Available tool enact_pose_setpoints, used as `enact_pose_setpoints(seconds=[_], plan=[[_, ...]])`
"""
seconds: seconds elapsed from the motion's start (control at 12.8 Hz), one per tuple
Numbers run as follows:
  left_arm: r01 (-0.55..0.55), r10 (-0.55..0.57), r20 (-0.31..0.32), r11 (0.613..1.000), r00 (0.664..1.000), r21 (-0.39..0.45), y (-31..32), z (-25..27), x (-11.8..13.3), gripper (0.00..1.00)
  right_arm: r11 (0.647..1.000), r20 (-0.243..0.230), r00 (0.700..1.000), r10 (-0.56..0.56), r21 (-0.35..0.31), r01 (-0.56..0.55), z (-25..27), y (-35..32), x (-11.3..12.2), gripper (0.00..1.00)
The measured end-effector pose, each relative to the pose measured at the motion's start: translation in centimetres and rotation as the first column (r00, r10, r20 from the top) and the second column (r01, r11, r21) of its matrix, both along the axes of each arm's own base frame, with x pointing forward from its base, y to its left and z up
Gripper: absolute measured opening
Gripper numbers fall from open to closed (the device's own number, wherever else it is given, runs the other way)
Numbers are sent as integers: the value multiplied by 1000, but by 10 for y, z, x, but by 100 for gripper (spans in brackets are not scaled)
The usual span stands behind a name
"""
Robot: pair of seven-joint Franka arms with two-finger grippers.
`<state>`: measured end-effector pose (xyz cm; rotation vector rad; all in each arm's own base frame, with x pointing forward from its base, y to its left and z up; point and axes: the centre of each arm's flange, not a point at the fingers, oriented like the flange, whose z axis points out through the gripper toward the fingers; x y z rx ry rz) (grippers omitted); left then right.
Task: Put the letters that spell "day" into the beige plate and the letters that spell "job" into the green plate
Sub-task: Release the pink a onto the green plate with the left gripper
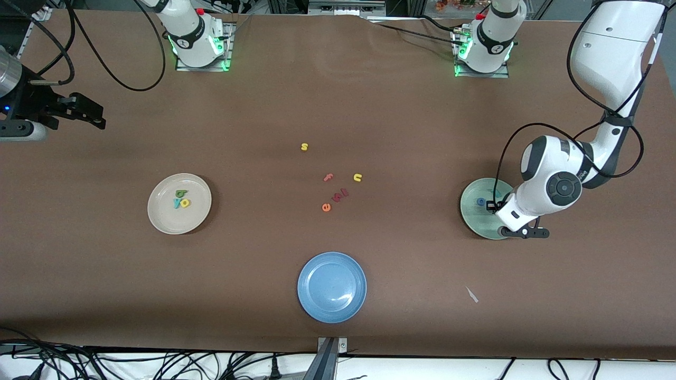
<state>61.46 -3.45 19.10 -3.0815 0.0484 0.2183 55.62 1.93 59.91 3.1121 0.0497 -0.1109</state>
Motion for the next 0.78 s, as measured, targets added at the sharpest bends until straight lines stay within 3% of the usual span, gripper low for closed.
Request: enact_pose_setpoints(seconds=[0.23,0.31,0.78], plan=[[-2,2,-11,1000,1000,-5,-2,-12,-4,26,1000,-1,1000,8,0,-8,-1,4,0,100],[-9,9,-12,1000,1000,-5,-2,-13,-4,31,1000,-1,1000,10,0,-10,-1,5,0,100],[-25,25,17,1000,1000,4,-5,16,7,99,1000,-1,1000,9,0,-9,0,5,0,100]])
